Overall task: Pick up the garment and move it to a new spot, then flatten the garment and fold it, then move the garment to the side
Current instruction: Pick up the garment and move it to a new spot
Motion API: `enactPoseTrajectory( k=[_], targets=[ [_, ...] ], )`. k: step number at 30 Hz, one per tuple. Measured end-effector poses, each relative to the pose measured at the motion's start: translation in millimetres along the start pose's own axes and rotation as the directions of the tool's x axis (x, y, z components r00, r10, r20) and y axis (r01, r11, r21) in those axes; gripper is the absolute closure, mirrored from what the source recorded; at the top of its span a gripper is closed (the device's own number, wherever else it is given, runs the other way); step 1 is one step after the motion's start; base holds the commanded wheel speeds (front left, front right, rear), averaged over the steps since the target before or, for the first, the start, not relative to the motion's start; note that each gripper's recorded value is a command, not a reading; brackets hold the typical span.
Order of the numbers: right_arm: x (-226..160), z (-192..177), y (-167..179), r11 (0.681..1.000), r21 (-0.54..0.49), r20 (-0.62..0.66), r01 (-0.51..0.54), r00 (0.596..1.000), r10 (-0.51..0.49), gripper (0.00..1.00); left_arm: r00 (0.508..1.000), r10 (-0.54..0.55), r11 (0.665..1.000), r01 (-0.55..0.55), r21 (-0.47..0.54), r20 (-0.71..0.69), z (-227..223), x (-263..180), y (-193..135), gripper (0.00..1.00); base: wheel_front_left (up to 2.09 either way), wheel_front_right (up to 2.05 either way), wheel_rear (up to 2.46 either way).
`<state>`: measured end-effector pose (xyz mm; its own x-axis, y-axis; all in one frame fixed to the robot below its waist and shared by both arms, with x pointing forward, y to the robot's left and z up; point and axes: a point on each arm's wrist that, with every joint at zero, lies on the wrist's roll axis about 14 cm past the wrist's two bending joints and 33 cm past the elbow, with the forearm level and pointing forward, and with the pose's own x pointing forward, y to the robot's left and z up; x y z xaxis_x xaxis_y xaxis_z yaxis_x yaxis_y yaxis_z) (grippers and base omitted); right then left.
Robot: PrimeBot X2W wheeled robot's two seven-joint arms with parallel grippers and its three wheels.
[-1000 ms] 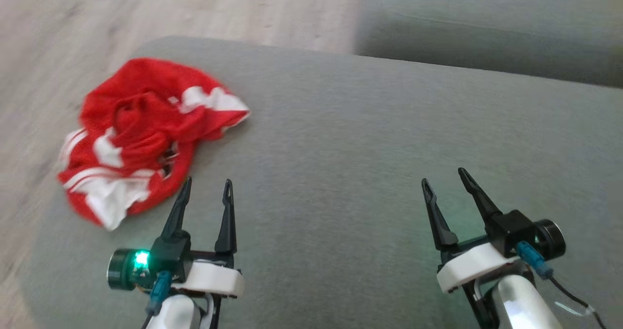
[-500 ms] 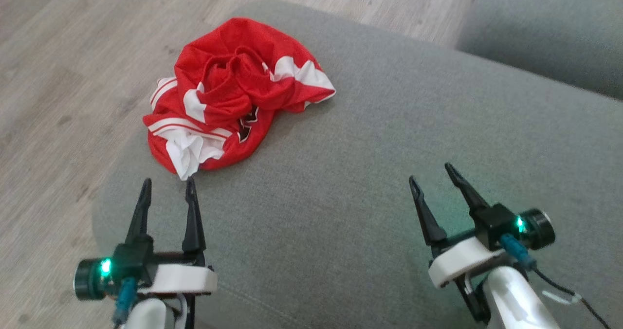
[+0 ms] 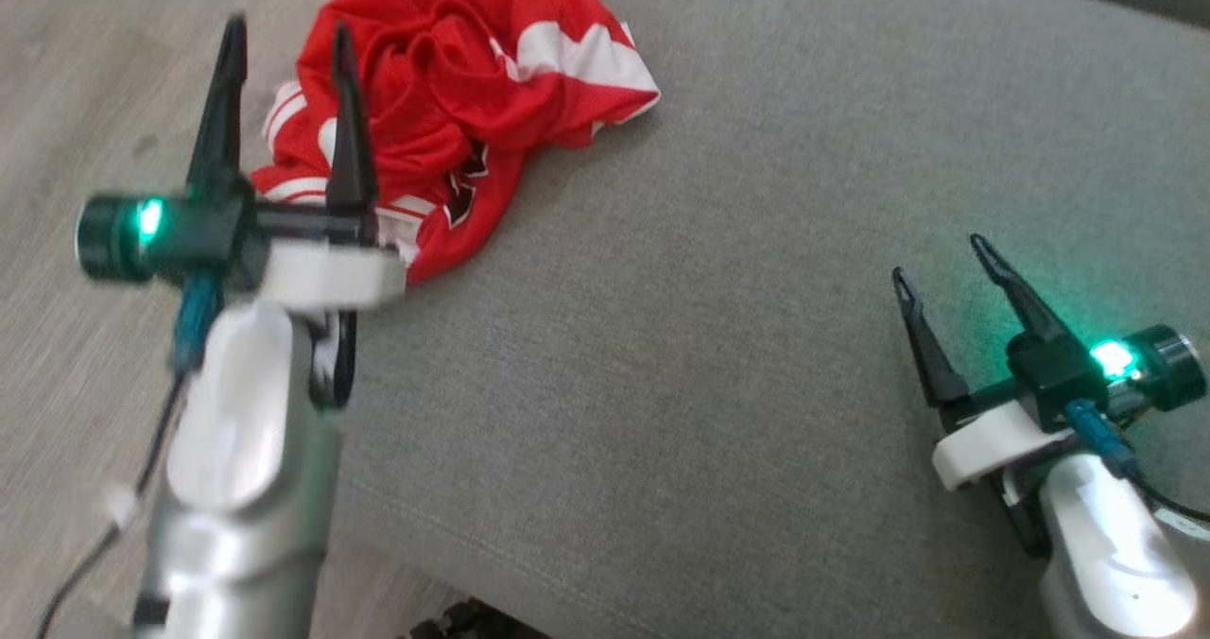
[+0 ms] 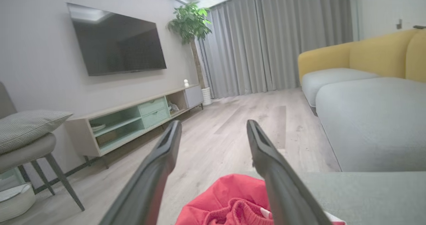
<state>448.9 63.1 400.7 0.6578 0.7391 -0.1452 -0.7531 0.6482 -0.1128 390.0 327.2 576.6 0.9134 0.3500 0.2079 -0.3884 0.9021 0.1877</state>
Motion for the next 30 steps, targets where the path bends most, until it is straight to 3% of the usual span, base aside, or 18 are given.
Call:
enactPoseTrajectory(
  k=[5, 9, 13, 18, 19, 20, 21, 24, 30],
  targets=[
    [3.1, -15.9, -17.2, 1.000, -0.011, -0.010, 0.013, 1.000, -0.013, 0.00, 0.980, -0.065, 0.998, 0.068, 0.008, -0.187, -58.0, 30.0, -16.1, 0.00, 0.00, 0.00, 0.00],
    [7.5, -16.2, -34.6, 0.999, -0.022, 0.014, 0.038, 0.999, -0.038, 0.00, 0.900, -0.141, 0.989, 0.144, -0.024, -0.412, -112.5, 37.4, -39.8, 0.00, 0.00, 0.00, 0.00],
    [6.6, -20.2, -44.8, 0.998, -0.016, 0.022, 0.061, 0.998, -0.060, 0.00, 0.862, -0.132, 0.990, 0.144, -0.012, -0.489, -137.7, 47.4, -46.6, 0.00, 0.00, 0.00, 0.00],
    [4.7, -26.3, -55.5, 0.996, -0.003, 0.028, 0.088, 0.996, -0.088, 0.00, 0.773, -0.118, 0.989, 0.146, -0.006, -0.623, -180.6, 33.9, -55.1, 0.00, 0.00, 0.00, 0.00],
    [4.6, -26.5, -57.7, 0.996, -0.003, 0.030, 0.094, 0.995, -0.094, 0.00, 0.760, -0.115, 0.989, 0.146, -0.005, -0.639, -186.6, 29.9, -56.0, 0.15, 0.00, 0.00, 0.00],
    [4.5, -26.5, -59.6, 0.995, -0.003, 0.032, 0.099, 0.995, -0.099, 0.00, 0.756, -0.117, 0.989, 0.146, -0.008, -0.644, -190.0, 27.3, -57.0, 0.81, 0.00, 0.00, 0.00],
    [4.0, -26.2, -60.9, 0.995, -0.004, 0.033, 0.103, 0.994, -0.102, 0.00, 0.753, -0.118, 0.990, 0.139, -0.019, -0.647, -191.9, 25.4, -57.5, 1.00, 0.00, 0.00, 0.00],
    [2.0, -23.0, -61.8, 0.994, -0.010, 0.031, 0.108, 0.994, -0.107, 0.00, 0.767, -0.118, 0.992, 0.125, -0.034, -0.631, -186.8, 25.9, -56.0, 1.00, 0.00, 0.00, 0.00],
    [-8.6, -14.1, -56.7, 0.993, -0.007, 0.010, 0.121, 0.993, -0.121, 0.00, 0.855, -0.143, 0.989, 0.146, -0.032, -0.499, -141.4, 57.3, -52.9, 1.00, 0.00, 0.00, 0.00]
  ],
)
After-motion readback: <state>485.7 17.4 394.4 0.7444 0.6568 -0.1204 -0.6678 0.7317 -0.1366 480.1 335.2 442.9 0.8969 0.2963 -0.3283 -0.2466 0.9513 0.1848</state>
